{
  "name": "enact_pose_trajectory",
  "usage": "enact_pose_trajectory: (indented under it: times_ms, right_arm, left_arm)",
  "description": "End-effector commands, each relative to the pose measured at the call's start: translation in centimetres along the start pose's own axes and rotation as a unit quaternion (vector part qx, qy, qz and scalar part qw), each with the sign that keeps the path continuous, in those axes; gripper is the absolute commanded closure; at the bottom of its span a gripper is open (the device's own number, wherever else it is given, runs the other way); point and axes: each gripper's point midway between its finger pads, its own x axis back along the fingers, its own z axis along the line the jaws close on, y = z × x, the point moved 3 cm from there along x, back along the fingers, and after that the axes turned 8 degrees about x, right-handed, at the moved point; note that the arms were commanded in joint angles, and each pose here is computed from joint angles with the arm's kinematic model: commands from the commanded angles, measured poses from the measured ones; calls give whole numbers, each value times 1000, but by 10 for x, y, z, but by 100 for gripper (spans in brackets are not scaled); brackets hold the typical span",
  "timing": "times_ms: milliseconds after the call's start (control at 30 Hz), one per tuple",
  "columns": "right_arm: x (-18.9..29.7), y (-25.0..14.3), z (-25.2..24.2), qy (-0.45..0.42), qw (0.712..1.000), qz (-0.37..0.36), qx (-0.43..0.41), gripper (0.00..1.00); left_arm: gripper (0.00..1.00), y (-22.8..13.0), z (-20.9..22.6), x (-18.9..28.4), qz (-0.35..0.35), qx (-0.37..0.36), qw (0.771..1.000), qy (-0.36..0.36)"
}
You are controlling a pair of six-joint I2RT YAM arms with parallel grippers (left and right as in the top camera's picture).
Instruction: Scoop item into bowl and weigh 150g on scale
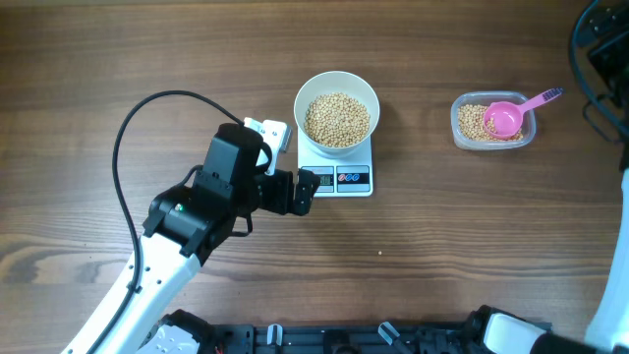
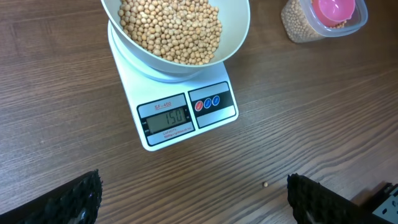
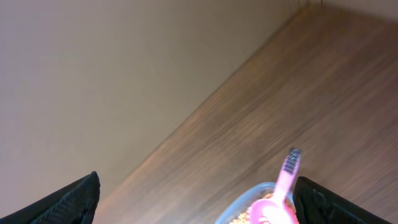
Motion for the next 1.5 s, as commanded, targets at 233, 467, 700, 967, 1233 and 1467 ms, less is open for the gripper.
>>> enact_pose_trajectory:
  times_ms: [233, 467, 700, 967, 1233, 1467]
  right_arm:
    - [94, -6, 31, 80, 981, -24, 173, 1]
    - [167, -11, 8, -5, 980, -75, 182, 0]
    - [211, -40, 1, -6, 982, -65, 177, 1]
    - [234, -46, 1, -5, 972, -86, 220, 0]
    - [235, -48, 2, 2, 971, -85, 224, 0]
    - [226, -53, 0, 1, 970, -79, 231, 0]
  left_arm:
    - [0, 0, -1, -2, 2, -4, 1000, 0]
    - [0, 0, -1, -2, 2, -4, 1000, 0]
    - [0, 0, -1, -2, 2, -4, 1000, 0]
    - [0, 0, -1, -2, 2, -4, 1000, 0]
    - [0, 0, -1, -2, 2, -4, 1000, 0]
    - [0, 0, -1, -2, 2, -4, 1000, 0]
